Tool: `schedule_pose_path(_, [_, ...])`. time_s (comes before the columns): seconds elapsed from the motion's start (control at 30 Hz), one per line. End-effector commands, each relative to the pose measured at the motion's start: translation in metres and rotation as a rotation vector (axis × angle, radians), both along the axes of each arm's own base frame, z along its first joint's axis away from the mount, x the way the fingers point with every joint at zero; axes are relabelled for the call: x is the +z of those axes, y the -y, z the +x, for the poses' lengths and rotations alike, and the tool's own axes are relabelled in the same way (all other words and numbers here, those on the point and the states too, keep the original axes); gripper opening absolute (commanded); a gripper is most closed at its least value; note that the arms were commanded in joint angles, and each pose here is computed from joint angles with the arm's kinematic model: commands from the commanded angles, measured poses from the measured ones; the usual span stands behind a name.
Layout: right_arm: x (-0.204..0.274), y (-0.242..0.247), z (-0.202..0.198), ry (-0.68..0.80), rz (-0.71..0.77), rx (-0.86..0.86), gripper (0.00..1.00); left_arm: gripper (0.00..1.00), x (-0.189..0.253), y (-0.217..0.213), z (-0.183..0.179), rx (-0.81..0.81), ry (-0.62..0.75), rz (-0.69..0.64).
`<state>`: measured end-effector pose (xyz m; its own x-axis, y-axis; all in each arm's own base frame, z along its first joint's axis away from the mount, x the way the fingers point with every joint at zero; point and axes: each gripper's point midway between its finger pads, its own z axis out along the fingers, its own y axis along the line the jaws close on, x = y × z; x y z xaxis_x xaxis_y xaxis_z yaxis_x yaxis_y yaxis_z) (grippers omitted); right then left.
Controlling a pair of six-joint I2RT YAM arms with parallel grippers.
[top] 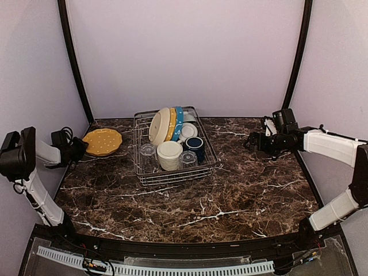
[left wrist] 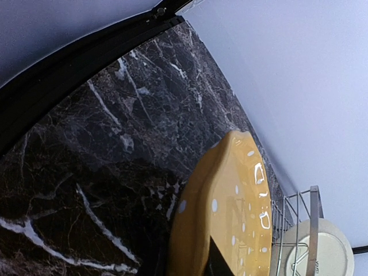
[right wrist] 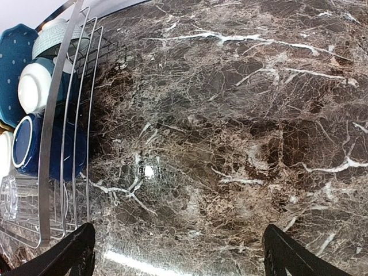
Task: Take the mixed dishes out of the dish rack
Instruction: Place the plate at the corner of the board.
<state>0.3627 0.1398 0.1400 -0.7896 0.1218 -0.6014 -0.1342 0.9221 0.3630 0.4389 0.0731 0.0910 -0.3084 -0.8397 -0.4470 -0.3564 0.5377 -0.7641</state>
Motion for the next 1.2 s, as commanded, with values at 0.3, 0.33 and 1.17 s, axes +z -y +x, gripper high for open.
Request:
schedule_pose_path(0.3, [0.008, -0.001, -0.004, 0.018, -0.004, -0.009, 0.99, 0.19, -0.008, -0.001, 0.024, -0.006, -0.011, 0.136])
schedule_pose_path(0.33, [0.008, -0.002, -0.003, 0.019, -0.003, -0.007, 0.99, 0.29, -0.01, 0.0, 0.023, -0.007, -0.022, 0.138])
schedule_pose_path(1.17, [-0.001, 0.005, -0.001, 0.03, -0.089, 0.021, 0.99, 0.99, 0.052, 0.028, -0.067, -0.083, -0.375, 0.438])
